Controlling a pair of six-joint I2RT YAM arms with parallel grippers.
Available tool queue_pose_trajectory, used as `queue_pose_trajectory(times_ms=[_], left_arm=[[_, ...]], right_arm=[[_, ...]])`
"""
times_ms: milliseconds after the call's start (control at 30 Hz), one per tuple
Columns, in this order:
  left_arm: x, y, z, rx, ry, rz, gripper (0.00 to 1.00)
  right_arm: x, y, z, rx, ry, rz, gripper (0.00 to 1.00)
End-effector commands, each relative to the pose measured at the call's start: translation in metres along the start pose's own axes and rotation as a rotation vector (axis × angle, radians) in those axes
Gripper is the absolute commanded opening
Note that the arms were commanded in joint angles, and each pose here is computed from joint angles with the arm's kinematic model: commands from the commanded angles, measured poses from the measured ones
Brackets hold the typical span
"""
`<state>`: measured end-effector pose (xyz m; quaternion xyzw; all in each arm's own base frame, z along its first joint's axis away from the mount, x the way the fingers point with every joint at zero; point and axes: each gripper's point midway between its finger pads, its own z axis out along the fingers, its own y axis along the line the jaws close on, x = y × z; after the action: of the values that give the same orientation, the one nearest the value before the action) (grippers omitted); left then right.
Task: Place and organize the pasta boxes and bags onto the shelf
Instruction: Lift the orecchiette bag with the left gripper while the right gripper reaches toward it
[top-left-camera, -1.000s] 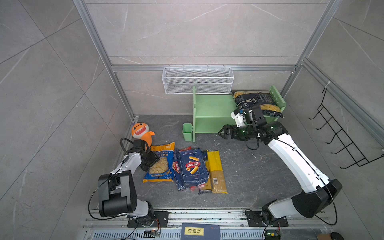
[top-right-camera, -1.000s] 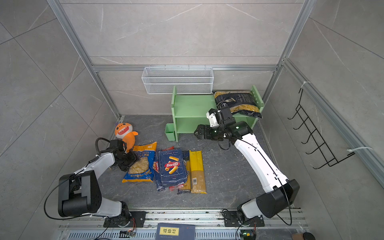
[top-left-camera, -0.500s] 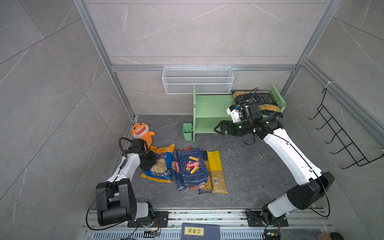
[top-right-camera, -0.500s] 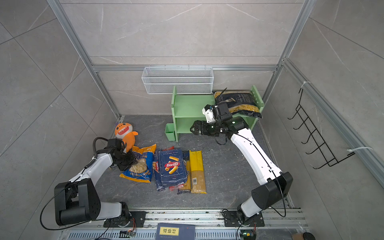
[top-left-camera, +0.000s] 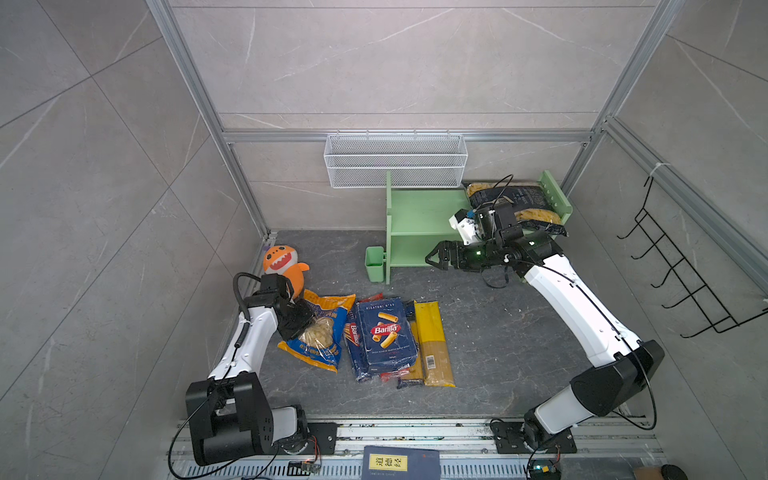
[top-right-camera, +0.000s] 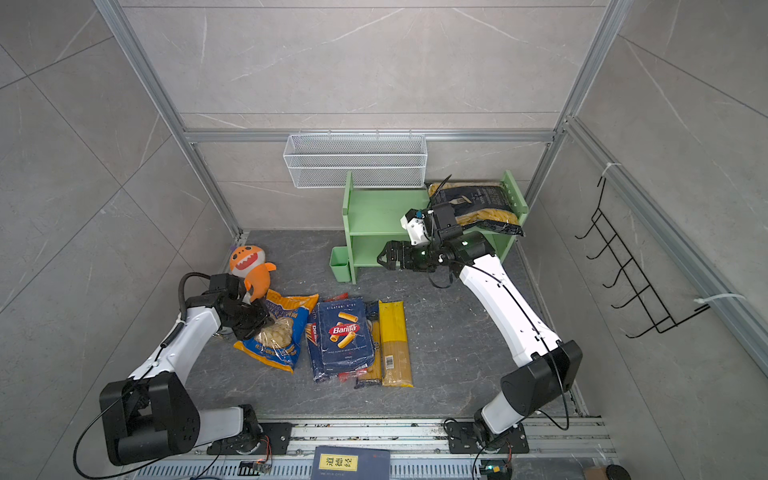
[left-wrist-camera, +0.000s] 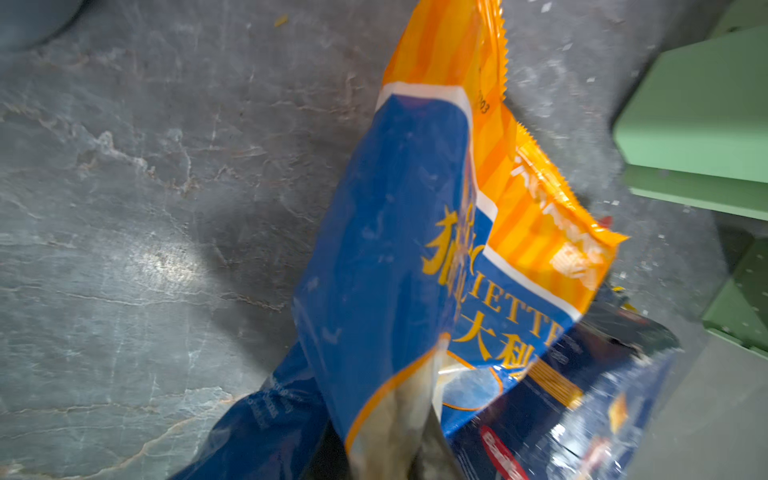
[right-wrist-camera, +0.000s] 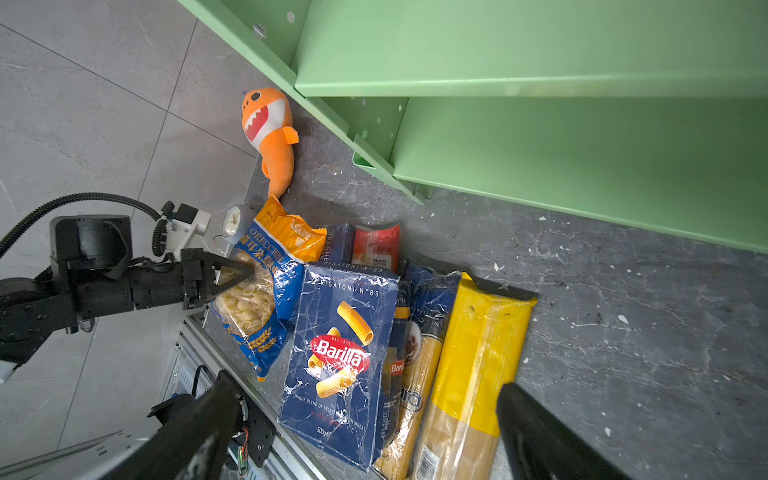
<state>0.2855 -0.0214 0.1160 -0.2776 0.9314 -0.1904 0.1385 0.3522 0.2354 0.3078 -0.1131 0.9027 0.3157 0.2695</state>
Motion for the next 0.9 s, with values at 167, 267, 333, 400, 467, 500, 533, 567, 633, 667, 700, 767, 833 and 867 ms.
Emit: queue_pose_trajectory(times_ms=[167, 267, 333, 400, 467, 500, 533, 567, 633, 667, 700, 767, 833, 867], left_arm=[[-0.020, -0.067, -0.069, 0.229, -0.117, 0.104, 0.00], [-0.023, -0.082, -0.087, 0.283, -0.135, 0.128, 0.00], [-0.024, -0.092, -0.099, 0.320, -0.144, 0.139, 0.00], [-0.025, -0.101, -0.109, 0.350, -0.151, 0.146, 0.00], [-0.026, -0.110, -0.120, 0.385, -0.158, 0.150, 0.00], [-0.026, -0.114, -0.125, 0.401, -0.163, 0.151, 0.00], [-0.027, -0.119, -0.131, 0.419, -0.168, 0.152, 0.00], [-0.027, -0.122, -0.136, 0.434, -0.174, 0.151, 0.00], [-0.027, -0.130, -0.147, 0.466, -0.181, 0.155, 0.00], [-0.027, -0.134, -0.151, 0.481, -0.182, 0.156, 0.00], [-0.026, -0.138, -0.156, 0.498, -0.183, 0.158, 0.00], [-0.025, -0.144, -0.164, 0.532, -0.179, 0.155, 0.00], [-0.023, -0.151, -0.172, 0.571, -0.172, 0.153, 0.00], [-0.022, -0.154, -0.175, 0.588, -0.169, 0.152, 0.00]], right_arm=[[0.001, 0.008, 0.006, -0.052, 0.007, -0.012, 0.99], [0.002, 0.010, 0.008, -0.074, 0.014, -0.010, 1.00], [0.005, 0.012, 0.011, -0.095, 0.021, -0.002, 1.00], [0.006, 0.016, 0.014, -0.127, 0.024, 0.006, 0.99], [0.009, 0.020, 0.016, -0.164, 0.031, 0.016, 1.00], [0.009, 0.022, 0.018, -0.181, 0.035, 0.022, 1.00], [0.011, 0.024, 0.019, -0.202, 0.039, 0.025, 1.00], [0.011, 0.025, 0.020, -0.216, 0.041, 0.028, 1.00], [0.012, 0.029, 0.022, -0.246, 0.047, 0.033, 1.00], [0.013, 0.031, 0.023, -0.262, 0.049, 0.035, 1.00], [0.013, 0.032, 0.024, -0.278, 0.052, 0.041, 1.00], [0.013, 0.036, 0.026, -0.308, 0.048, 0.046, 1.00], [0.015, 0.040, 0.030, -0.324, 0.051, 0.040, 1.00], [0.017, 0.043, 0.032, -0.332, 0.052, 0.034, 1.00]])
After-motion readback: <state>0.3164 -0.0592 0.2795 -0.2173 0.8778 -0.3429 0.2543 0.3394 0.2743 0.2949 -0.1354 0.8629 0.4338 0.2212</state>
